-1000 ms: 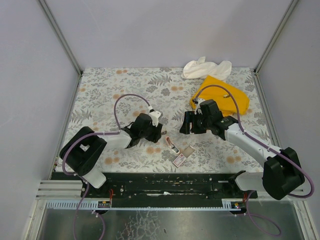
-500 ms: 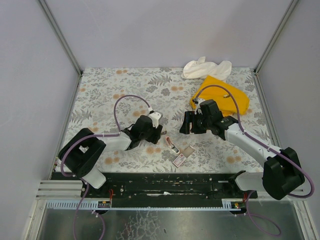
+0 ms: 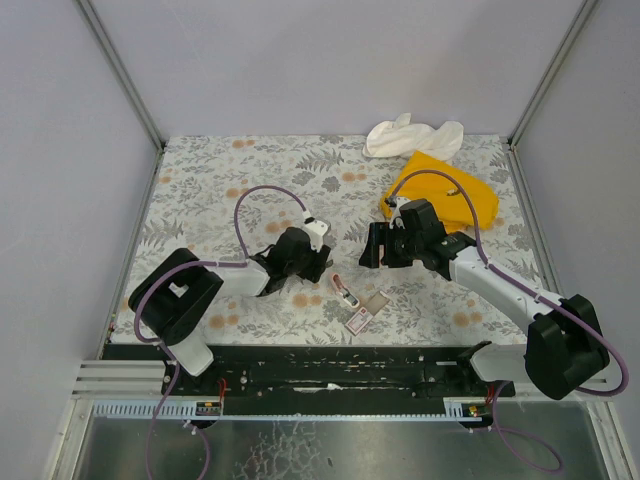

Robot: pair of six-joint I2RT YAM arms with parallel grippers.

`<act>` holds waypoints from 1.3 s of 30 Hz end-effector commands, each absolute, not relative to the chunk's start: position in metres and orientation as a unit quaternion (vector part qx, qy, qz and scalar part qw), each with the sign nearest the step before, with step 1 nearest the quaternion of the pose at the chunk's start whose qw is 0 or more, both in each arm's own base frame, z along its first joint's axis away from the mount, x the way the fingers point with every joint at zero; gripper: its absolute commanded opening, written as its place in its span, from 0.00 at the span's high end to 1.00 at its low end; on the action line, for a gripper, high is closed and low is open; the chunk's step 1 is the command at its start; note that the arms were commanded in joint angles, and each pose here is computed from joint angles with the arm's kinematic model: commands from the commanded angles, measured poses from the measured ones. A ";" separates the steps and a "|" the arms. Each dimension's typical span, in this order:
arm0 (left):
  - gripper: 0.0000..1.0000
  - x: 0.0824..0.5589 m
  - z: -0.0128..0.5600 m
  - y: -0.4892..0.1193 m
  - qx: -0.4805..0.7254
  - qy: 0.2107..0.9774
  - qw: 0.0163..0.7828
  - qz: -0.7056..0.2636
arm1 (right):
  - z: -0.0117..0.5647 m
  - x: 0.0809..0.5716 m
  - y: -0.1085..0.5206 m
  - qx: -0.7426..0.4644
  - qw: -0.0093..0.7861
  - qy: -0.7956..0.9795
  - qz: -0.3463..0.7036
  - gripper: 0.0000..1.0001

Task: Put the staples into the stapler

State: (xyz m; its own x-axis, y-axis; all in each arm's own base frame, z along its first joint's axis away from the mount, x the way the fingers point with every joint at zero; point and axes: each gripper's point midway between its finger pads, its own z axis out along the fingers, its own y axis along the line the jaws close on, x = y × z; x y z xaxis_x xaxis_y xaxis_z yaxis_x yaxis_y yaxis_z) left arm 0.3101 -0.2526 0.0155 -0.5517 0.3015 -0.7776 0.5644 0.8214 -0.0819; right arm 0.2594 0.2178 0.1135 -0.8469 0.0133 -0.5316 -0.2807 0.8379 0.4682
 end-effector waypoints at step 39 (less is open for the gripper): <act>1.00 0.249 0.144 -0.286 0.205 0.821 0.416 -0.332 | 0.205 0.246 0.276 0.038 0.227 0.823 0.520 0.01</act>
State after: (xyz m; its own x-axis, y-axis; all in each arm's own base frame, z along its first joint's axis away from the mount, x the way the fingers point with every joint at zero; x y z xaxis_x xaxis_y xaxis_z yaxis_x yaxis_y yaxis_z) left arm 0.2761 -0.2675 0.1223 -0.5417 0.0820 -0.8366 0.5388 0.7977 -0.2708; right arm 0.2465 0.2610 0.1674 -0.8943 0.2605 -0.3639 -0.1459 0.5991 0.7873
